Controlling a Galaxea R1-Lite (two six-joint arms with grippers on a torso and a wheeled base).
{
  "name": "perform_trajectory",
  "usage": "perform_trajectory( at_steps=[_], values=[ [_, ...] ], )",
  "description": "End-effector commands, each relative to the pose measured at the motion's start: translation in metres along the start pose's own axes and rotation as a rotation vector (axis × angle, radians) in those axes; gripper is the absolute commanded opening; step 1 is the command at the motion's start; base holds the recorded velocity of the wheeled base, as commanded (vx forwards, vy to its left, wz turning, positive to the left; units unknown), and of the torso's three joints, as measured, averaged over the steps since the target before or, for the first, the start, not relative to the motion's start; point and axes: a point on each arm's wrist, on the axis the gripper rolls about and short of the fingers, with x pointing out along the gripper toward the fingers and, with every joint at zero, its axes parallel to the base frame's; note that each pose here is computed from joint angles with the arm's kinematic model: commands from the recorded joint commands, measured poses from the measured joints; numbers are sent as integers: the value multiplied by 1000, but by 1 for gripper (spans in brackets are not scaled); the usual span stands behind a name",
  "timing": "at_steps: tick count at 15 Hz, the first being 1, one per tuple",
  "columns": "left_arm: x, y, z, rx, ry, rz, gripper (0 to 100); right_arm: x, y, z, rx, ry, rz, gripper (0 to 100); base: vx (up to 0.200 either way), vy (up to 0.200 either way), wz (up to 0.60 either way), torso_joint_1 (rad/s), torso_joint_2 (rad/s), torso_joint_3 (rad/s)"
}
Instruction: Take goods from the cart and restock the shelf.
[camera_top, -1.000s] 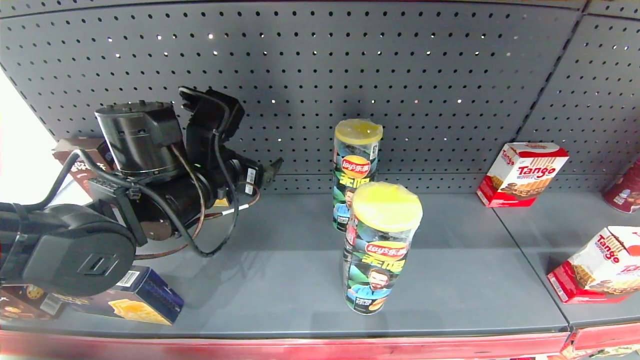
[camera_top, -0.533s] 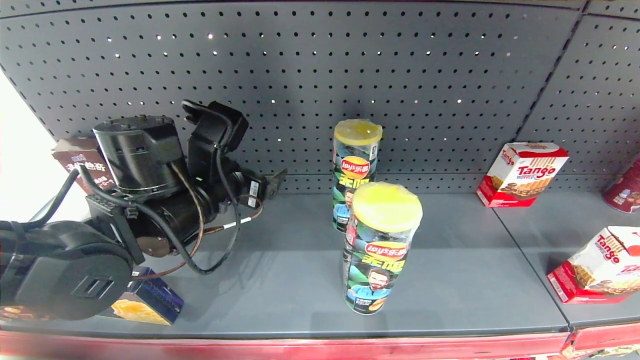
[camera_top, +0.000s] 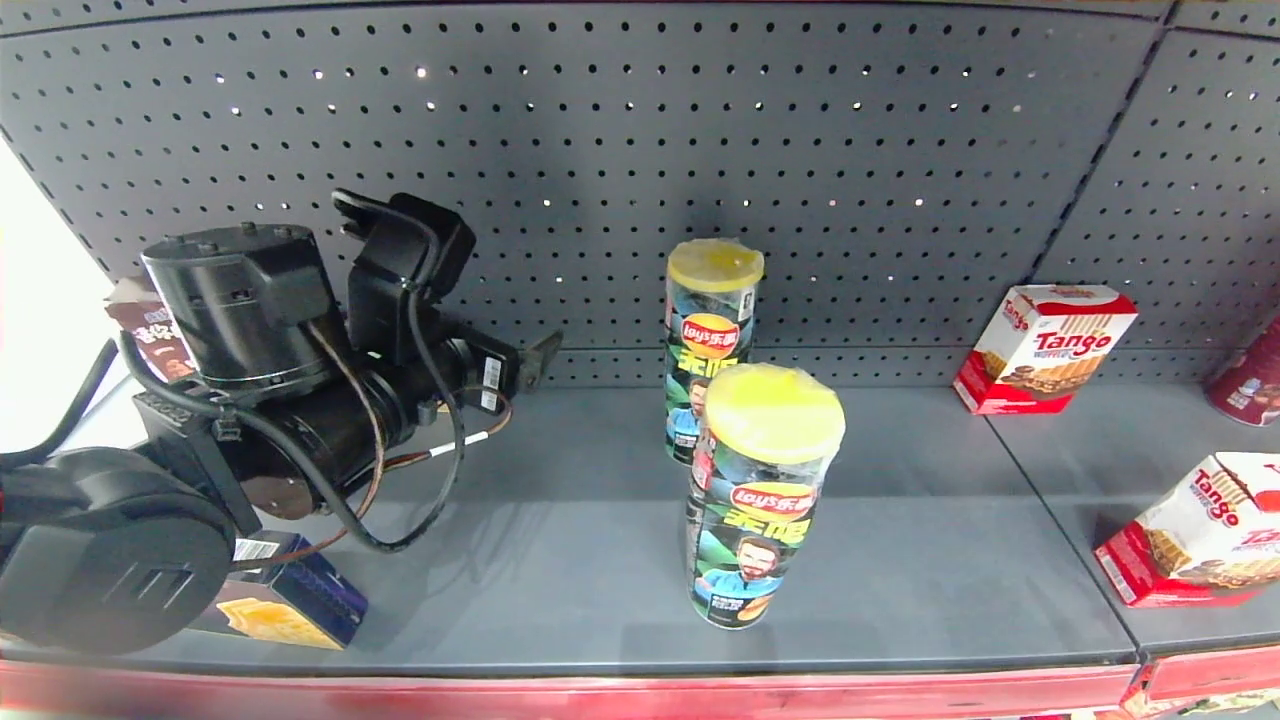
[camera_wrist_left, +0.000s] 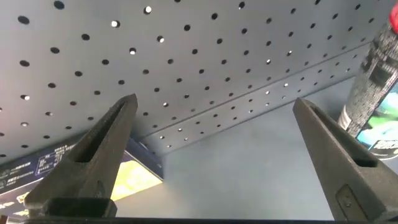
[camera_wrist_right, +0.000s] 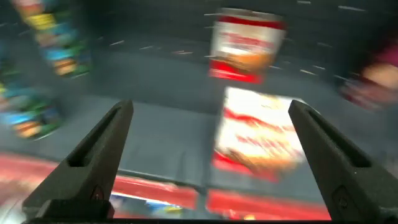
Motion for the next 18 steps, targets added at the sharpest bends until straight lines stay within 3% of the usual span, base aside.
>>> perform_trajectory(
  at_steps=[1, 5, 7, 11, 18],
  values=[
    [0, 0, 0, -3, -1, 2, 100, 81, 15, 7, -32, 180, 324, 100, 0, 0, 0, 0, 0, 0],
    [-5, 2, -3, -2, 6, 4, 100, 126, 48, -11, -54, 288, 502, 100, 0, 0, 0, 0, 0, 0],
    [-7, 10, -5, 0, 13, 29, 100, 139, 59, -16, -63, 312, 547, 100, 0, 0, 0, 0, 0, 0],
    [-13, 18, -2, -3, 5, 52, 100, 156, 72, -26, -73, 350, 585, 100, 0, 0, 0, 0, 0, 0],
    [-15, 21, 0, -5, -4, 60, 100, 185, 86, -27, -85, 382, 592, 100, 0, 0, 0, 0, 0, 0]
  ],
)
